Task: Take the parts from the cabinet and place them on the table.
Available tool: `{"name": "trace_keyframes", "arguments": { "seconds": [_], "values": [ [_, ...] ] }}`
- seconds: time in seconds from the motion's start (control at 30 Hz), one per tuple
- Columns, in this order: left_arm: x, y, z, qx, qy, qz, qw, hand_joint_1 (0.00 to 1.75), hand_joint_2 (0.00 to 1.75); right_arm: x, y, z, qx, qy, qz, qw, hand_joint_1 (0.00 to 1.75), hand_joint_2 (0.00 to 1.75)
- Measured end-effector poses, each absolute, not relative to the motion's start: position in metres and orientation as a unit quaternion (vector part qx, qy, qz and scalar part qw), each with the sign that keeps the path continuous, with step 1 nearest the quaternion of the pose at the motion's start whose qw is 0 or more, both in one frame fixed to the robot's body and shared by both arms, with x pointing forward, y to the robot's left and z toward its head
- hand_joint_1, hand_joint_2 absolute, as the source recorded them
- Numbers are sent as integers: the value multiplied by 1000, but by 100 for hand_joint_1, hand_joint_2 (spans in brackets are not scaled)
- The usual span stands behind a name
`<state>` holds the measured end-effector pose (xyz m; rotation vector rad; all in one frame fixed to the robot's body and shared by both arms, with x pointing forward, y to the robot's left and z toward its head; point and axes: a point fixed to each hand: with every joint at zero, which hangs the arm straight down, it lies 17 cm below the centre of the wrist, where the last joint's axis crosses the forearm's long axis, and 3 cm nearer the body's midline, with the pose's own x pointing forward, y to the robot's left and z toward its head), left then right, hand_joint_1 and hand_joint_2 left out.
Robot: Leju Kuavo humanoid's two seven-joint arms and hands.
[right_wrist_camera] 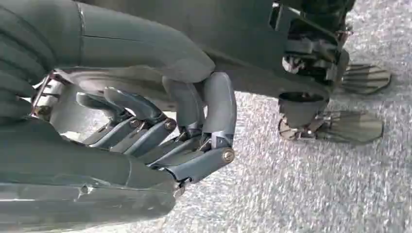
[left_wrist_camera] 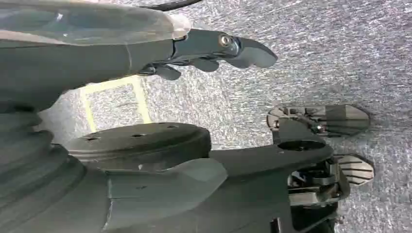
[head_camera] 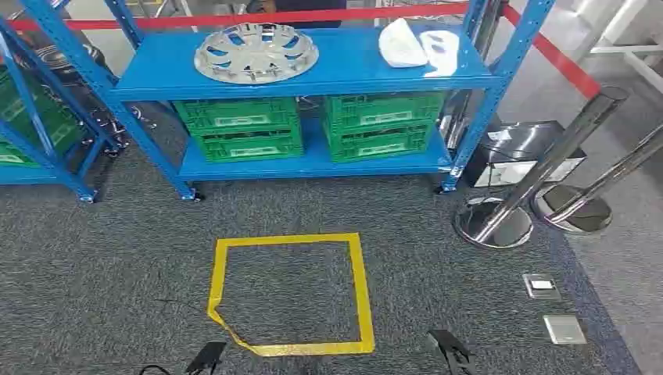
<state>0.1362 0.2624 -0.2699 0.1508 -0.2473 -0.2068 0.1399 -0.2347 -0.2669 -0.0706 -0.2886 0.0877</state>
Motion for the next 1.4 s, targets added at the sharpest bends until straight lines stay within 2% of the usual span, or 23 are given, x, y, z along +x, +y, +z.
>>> {"name": "trace_keyframes", "arguments": {
  "seconds": [0.47,0.6,0.8,0.93,1.07,1.2,1.4],
  "values": [
    [136,262,-270,75,-123,-103,984,0,175,140,-233,-267,-35,-146,51,987,175,175],
    [137,262,-270,75,-124,-103,984,0,175,148,-235,-265,-31,-161,0,986,175,175],
    [142,262,-268,76,-130,-107,983,0,175,242,-290,-234,-77,-269,-76,957,175,175],
    [152,262,-266,75,-137,-115,981,0,175,355,-362,-170,-129,-386,-100,908,175,175],
    [157,260,-265,73,-140,-118,980,0,175,424,-415,-109,-159,-455,-116,868,175,175],
    [159,258,-264,72,-140,-118,980,0,175,492,-429,-33,-164,-545,-102,816,175,175],
    [158,252,-264,68,-139,-118,981,0,175,550,-415,55,-146,-637,-79,753,175,175]
  ]
}}
